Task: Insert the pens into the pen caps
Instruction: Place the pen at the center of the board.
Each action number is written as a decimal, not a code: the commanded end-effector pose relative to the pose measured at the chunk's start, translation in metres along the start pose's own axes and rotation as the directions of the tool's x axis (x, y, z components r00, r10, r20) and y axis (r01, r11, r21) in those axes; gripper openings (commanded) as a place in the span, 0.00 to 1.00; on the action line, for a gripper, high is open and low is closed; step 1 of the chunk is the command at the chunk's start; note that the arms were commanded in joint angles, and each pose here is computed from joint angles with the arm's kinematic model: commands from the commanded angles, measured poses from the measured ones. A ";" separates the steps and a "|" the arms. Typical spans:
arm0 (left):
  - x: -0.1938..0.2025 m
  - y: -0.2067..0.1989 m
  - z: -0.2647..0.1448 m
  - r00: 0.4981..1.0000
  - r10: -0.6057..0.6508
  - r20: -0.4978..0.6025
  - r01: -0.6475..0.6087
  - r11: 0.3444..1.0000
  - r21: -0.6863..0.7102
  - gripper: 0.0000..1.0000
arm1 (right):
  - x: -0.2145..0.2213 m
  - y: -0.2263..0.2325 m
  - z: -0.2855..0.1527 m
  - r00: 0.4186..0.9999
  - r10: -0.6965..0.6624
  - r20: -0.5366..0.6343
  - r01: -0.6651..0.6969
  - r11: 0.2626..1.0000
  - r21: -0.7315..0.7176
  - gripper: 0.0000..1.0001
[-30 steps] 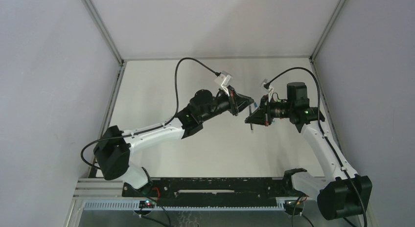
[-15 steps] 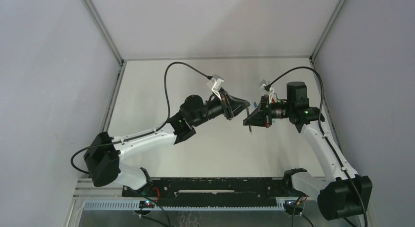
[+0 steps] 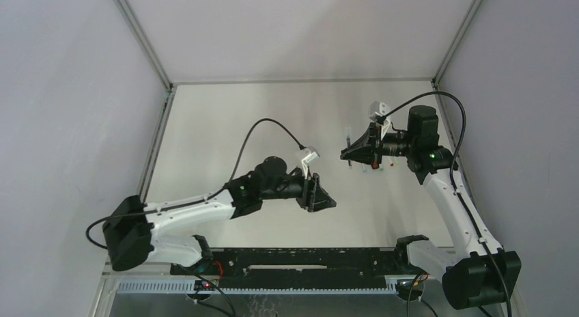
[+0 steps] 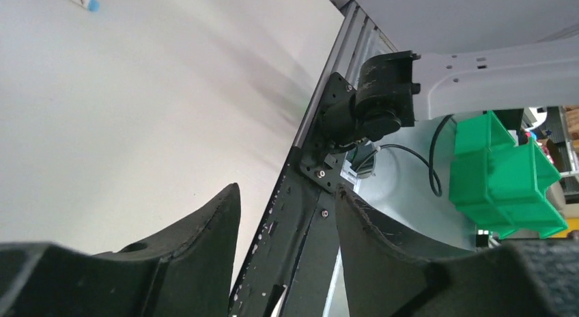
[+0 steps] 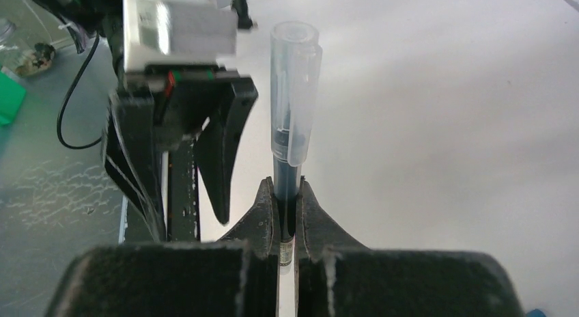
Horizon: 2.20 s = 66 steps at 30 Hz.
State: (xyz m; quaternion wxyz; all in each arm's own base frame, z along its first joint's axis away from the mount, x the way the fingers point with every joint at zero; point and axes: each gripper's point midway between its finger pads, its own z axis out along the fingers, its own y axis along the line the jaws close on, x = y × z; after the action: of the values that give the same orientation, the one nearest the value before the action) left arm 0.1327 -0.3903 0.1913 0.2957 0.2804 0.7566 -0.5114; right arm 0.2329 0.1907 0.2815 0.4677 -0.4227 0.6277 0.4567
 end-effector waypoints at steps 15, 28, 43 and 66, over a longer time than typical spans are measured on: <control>-0.083 -0.033 -0.082 0.805 0.368 0.466 -0.423 0.906 0.015 0.83 | 0.008 0.038 -0.004 0.984 -0.171 0.045 0.176 0.964 -0.201 0.03; -0.092 -0.027 -0.075 0.794 0.373 0.480 -0.427 0.904 0.004 0.83 | 0.018 0.032 -0.005 0.987 -0.158 0.034 0.162 0.969 -0.188 0.06; -0.087 0.012 -0.091 0.773 0.383 0.506 -0.365 0.920 -0.139 0.83 | 0.073 -0.052 -0.010 0.979 0.067 -0.191 -0.042 0.990 0.134 0.12; -0.067 0.045 -0.103 0.759 0.362 0.540 -0.293 0.932 -0.213 0.83 | 0.209 -0.166 0.007 0.684 0.660 -0.310 -0.254 0.614 0.747 0.22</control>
State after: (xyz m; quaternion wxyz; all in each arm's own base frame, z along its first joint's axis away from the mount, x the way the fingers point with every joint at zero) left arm 0.1900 -0.2930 0.2338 0.5861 0.2350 0.6179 -0.4685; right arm 0.3304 0.1483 0.0455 0.2293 -0.2052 0.9257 0.2201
